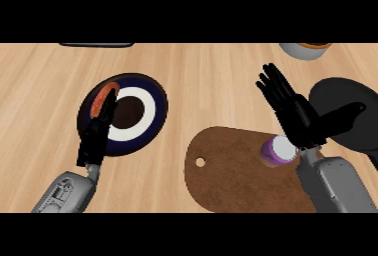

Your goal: Pick the can from the cutting board and place it in the pan

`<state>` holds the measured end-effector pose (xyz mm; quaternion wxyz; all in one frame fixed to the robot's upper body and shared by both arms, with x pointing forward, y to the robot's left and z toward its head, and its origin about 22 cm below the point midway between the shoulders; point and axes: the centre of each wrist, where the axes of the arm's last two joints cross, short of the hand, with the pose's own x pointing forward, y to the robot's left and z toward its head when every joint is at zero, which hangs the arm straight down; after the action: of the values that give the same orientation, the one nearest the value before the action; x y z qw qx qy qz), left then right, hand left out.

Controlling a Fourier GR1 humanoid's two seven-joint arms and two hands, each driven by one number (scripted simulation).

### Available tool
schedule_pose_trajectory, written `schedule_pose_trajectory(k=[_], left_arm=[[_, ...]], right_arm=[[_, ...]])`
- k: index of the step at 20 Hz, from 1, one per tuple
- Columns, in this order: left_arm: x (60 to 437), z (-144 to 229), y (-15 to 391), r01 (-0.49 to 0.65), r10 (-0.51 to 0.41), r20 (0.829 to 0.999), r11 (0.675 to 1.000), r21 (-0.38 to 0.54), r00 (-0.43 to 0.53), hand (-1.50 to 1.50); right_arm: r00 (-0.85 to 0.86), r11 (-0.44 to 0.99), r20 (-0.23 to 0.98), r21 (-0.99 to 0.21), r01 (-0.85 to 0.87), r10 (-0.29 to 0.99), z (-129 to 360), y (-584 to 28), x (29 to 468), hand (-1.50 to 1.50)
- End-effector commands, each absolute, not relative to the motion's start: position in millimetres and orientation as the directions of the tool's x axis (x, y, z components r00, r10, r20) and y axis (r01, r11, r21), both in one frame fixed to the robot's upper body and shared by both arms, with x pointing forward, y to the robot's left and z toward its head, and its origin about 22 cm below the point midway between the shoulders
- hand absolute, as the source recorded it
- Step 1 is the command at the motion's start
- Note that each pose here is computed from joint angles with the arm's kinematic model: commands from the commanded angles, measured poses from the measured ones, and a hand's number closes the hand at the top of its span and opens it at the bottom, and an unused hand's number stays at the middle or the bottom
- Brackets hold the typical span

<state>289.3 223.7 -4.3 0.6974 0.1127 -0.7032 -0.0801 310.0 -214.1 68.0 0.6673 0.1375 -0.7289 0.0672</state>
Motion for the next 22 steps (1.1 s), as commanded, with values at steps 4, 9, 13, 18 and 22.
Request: schedule_pose_trajectory(k=[4, 9, 13, 18, 22], left_arm=[[296.3, 18.7, 230.3, -0.078, -0.158, 0.987, 0.985, 0.155, -0.031, 0.0], [296.8, 37.4, 250.1, -0.055, -0.055, 0.998, 0.997, 0.057, 0.023, 0.0], [290.8, 41.3, 254.6, -0.041, -0.036, 0.999, 0.998, 0.037, 0.031, 0.0], [298.9, 51.8, 249.9, -0.047, -0.033, 0.999, 0.998, 0.035, 0.025, 0.0], [295.0, 57.1, 262.3, -0.045, -0.039, 0.999, 0.998, 0.041, 0.028, 0.0]], right_arm=[[-0.177, 0.666, 0.948, 0.047, -0.745, -0.265, 119.8, -197.5, 332.0, 1.5], [-0.429, 0.618, 0.899, -0.292, -0.73, -0.082, 160.5, -285.2, 341.2, 1.5], [-0.475, 0.546, 0.88, -0.388, -0.742, -0.02, 160.0, -347.0, 333.5, -1.5], [-0.622, 0.494, 0.781, -0.566, -0.66, 0.064, 199.1, -366.7, 343.9, -1.5], [-0.694, 0.435, 0.715, -0.653, -0.62, 0.084, 217.4, -359.0, 350.0, -1.5]])
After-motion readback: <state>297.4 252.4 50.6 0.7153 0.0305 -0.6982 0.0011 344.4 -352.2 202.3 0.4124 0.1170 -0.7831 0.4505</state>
